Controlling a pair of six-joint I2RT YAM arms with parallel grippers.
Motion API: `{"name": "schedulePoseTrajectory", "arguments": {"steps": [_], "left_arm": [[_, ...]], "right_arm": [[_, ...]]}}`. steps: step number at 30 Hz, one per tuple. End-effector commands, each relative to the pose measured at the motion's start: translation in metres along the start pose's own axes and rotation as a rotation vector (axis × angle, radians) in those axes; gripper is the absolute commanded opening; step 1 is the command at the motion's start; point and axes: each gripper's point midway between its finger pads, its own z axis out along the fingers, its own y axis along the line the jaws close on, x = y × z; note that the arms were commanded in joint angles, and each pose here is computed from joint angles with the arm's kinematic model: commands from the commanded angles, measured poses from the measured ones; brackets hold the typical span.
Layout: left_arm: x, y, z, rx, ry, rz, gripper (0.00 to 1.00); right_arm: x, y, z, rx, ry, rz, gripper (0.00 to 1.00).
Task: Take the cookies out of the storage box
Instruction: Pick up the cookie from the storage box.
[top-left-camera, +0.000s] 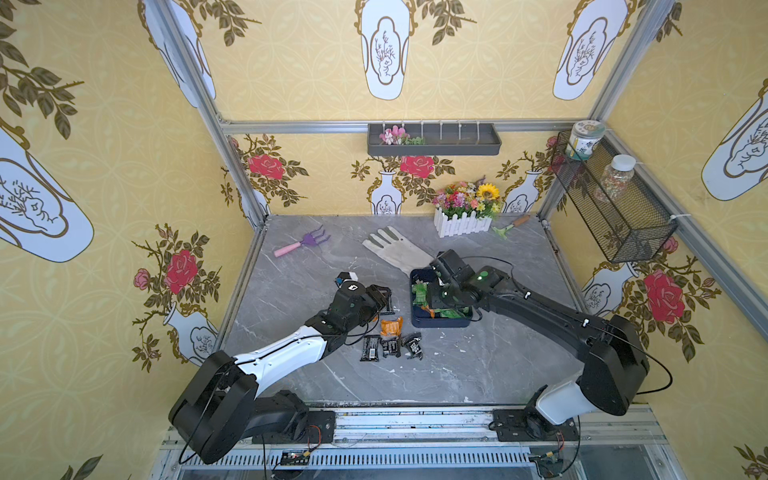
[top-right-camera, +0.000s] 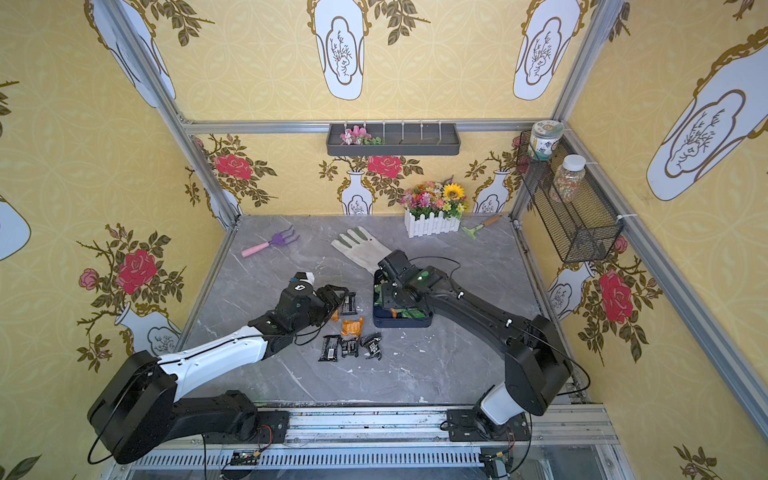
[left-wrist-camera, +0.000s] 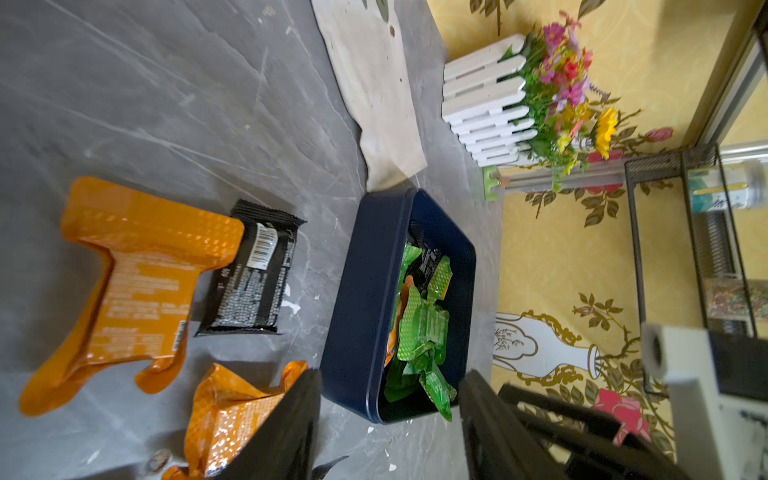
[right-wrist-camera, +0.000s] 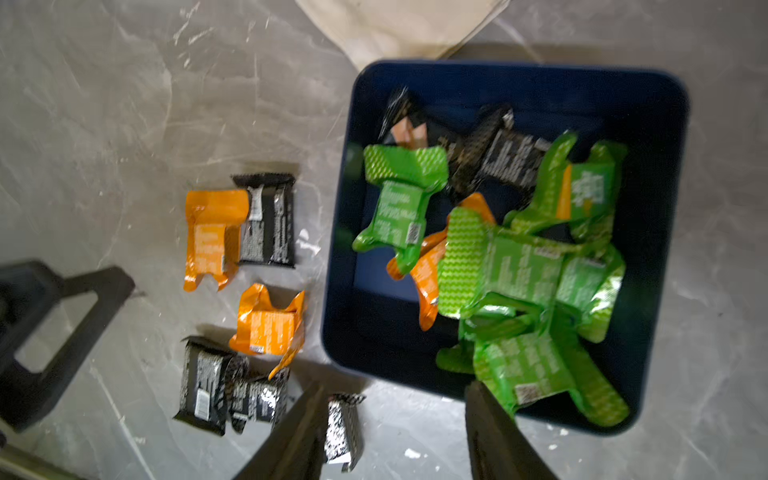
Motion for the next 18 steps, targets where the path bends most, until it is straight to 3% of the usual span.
{"name": "schedulePoseTrajectory", "arguments": {"steps": [1, 7, 18], "left_arm": [[0.011, -0.007, 0.011, 0.013, 0.052, 0.042, 0.61], [0.025, -0.011, 0.029, 0.016, 0.114, 0.05, 0.58], [0.042, 0.0, 0.052, 0.027, 0.188, 0.015, 0.49]], "right_arm": [[-0.003, -0.008, 0.01, -0.033, 0.064, -0.047, 0.59], [-0.018, -0.011, 0.036, -0.063, 0.094, -0.015, 0.6], [-0.02, 0.001, 0.09, -0.231, 0.116, 0.197, 0.56]]}}
